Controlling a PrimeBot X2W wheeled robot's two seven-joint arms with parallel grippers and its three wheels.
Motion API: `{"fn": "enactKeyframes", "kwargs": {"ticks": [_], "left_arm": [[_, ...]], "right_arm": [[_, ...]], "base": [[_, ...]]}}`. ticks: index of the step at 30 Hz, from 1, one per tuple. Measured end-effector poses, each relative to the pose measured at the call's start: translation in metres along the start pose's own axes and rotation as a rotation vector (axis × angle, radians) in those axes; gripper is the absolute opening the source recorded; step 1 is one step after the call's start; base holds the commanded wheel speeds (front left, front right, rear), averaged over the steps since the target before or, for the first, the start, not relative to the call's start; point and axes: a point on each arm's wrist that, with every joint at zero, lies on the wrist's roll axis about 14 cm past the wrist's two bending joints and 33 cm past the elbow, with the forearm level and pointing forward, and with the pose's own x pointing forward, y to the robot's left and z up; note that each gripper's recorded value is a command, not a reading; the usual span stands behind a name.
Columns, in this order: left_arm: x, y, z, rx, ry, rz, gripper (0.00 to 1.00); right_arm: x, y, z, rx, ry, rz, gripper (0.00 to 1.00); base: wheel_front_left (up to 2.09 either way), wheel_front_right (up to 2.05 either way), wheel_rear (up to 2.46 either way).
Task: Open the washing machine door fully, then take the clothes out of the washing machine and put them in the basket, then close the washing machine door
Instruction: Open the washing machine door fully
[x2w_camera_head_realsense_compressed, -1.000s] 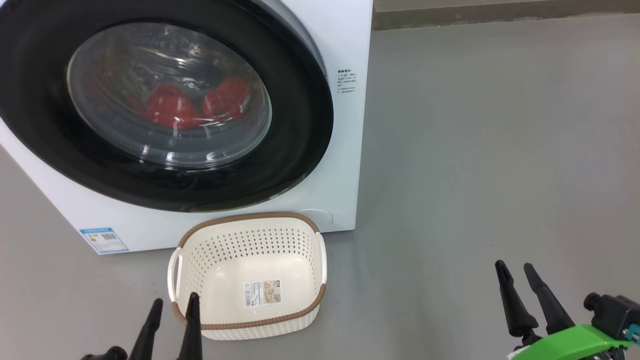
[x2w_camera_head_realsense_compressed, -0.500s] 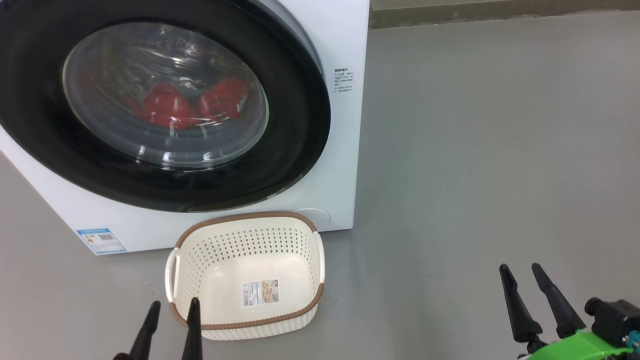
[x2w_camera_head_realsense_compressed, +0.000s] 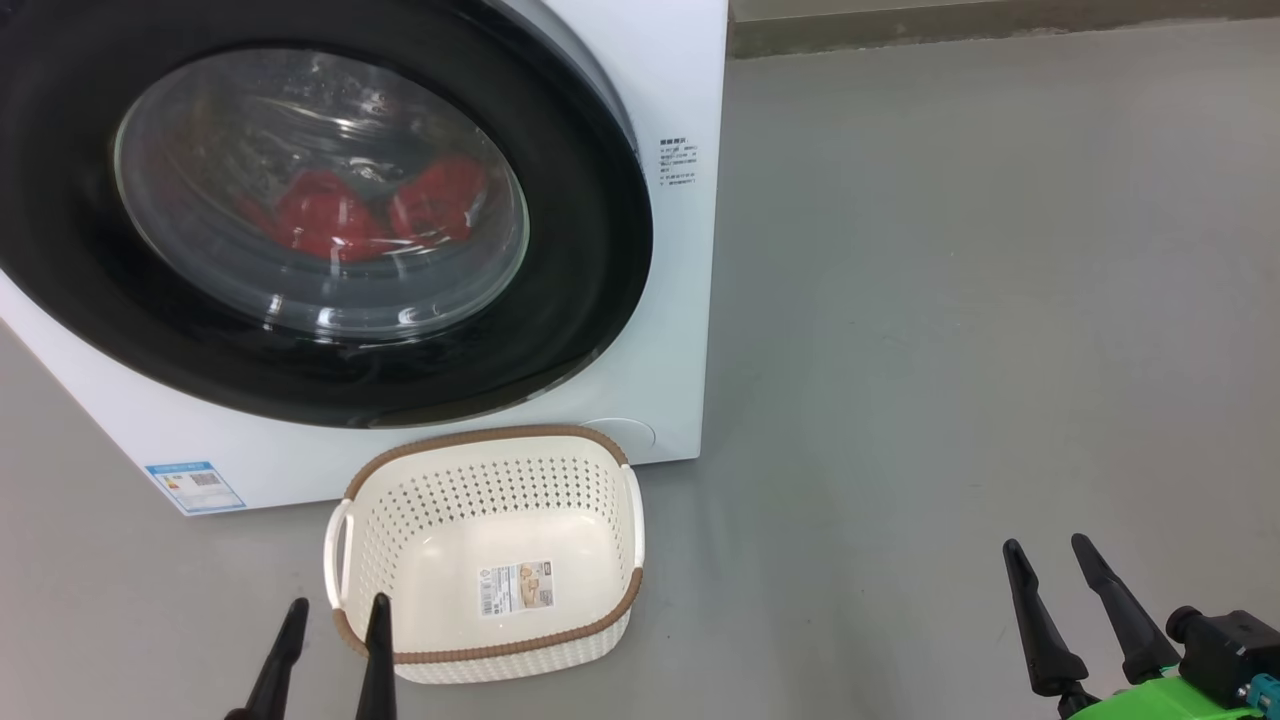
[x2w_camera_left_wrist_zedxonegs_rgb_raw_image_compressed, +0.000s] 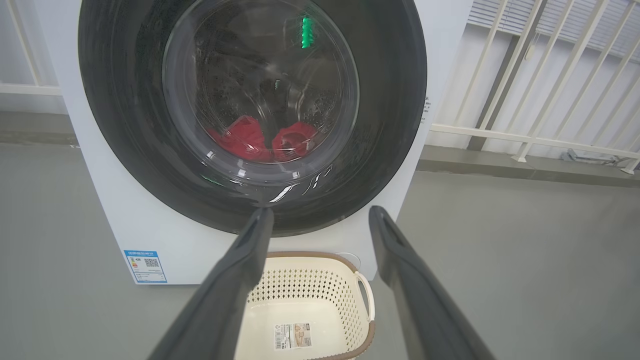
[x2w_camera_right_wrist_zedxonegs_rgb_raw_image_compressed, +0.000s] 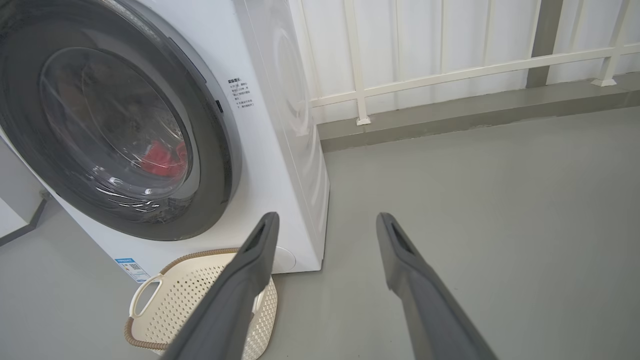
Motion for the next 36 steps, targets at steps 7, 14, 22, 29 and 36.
{"fn": "enactKeyframes", "kwargs": {"ticks": [7, 14, 22, 29, 36], "left_arm": [[0.0, 0.002, 0.001, -0.001, -0.001, 0.004, 1.0], [-0.002, 0.004, 0.001, -0.01, -0.004, 0.013, 1.0], [-0.001, 0.0, -0.006, -0.029, 0.019, 0.008, 1.0], [0.014, -0.003, -0.007, -0.038, 0.017, -0.001, 1.0], [0.032, -0.002, -0.012, -0.038, 0.028, 0.002, 1.0]], "right_arm": [[0.0, 0.0, 0.0, 0.001, 0.0, 0.001, 1.0], [0.005, 0.01, 0.003, 0.023, -0.014, 0.022, 0.0], [0.049, 0.055, 0.03, 0.166, -0.1, 0.127, 0.0], [0.097, 0.091, 0.07, 0.257, -0.199, 0.23, 0.0], [0.143, 0.12, 0.096, 0.332, -0.241, 0.331, 0.0]], "base": [[0.0, 0.0, 0.0], [0.0, 0.0, 0.0], [0.0, 0.0, 0.0], [0.0, 0.0, 0.0], [0.0, 0.0, 0.0]]}}
